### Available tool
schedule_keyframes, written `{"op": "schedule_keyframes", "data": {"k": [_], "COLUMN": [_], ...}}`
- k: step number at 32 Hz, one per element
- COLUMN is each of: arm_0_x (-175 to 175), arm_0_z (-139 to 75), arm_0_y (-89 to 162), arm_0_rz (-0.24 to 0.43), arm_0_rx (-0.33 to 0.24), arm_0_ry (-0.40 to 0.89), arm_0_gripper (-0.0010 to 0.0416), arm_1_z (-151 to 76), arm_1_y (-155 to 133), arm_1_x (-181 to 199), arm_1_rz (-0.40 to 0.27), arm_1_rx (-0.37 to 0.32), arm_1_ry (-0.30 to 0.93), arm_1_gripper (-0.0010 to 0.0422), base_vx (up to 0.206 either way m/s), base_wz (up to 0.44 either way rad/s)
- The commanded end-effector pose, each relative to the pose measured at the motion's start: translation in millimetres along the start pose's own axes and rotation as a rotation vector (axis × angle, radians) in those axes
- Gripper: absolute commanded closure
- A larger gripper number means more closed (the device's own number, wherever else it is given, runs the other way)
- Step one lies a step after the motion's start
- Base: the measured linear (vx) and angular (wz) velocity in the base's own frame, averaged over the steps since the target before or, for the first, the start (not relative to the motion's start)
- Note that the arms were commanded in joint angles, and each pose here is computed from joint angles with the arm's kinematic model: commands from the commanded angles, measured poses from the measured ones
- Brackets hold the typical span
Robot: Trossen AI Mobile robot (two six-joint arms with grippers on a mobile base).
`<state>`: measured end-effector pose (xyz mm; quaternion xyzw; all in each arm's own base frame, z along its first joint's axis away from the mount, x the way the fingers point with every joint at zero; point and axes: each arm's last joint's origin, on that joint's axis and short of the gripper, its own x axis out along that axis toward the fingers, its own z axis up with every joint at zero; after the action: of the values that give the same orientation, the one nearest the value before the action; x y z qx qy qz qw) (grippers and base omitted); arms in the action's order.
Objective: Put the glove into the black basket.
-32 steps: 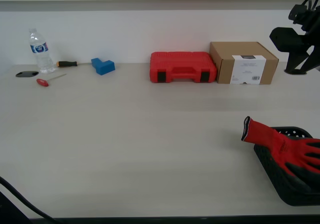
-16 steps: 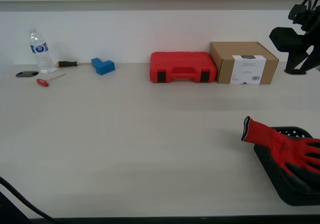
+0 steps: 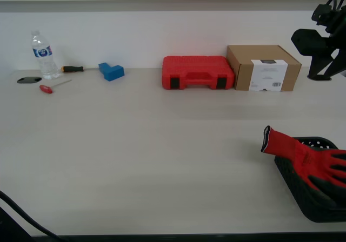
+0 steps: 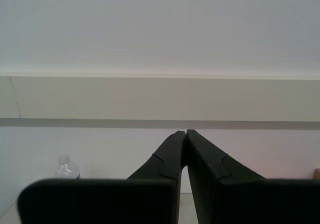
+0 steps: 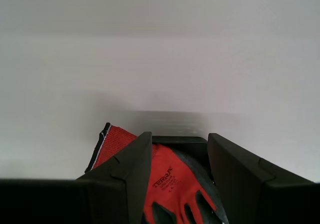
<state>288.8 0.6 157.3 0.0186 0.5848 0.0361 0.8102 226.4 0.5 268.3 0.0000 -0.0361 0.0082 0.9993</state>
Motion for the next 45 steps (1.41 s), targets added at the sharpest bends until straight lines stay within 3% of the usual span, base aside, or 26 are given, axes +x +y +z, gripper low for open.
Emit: {"op": "schedule_keyframes", "data": {"k": [1, 45], "arm_0_x": [-0.3, -0.3], "arm_0_z": [0.4, 0.4], "arm_0_y": [0.2, 0.2], "arm_0_rz": [-0.001, -0.001], "arm_0_rx": [-0.001, -0.001], "arm_0_ry": [-0.003, -0.003], "arm_0_gripper": [0.0252, 0.0252], "arm_1_z": [0.8, 0.8], "arm_1_y": [0.0, 0.0], "arm_1_x": [0.2, 0.2], "arm_1_rz": [0.000, 0.000], "arm_1_rx": [0.000, 0.000], "arm_1_ry": [-0.005, -0.005], "arm_1_gripper": [0.0412, 0.0412], "base_vx": [0.000, 0.000], "base_wz": [0.000, 0.000]}}
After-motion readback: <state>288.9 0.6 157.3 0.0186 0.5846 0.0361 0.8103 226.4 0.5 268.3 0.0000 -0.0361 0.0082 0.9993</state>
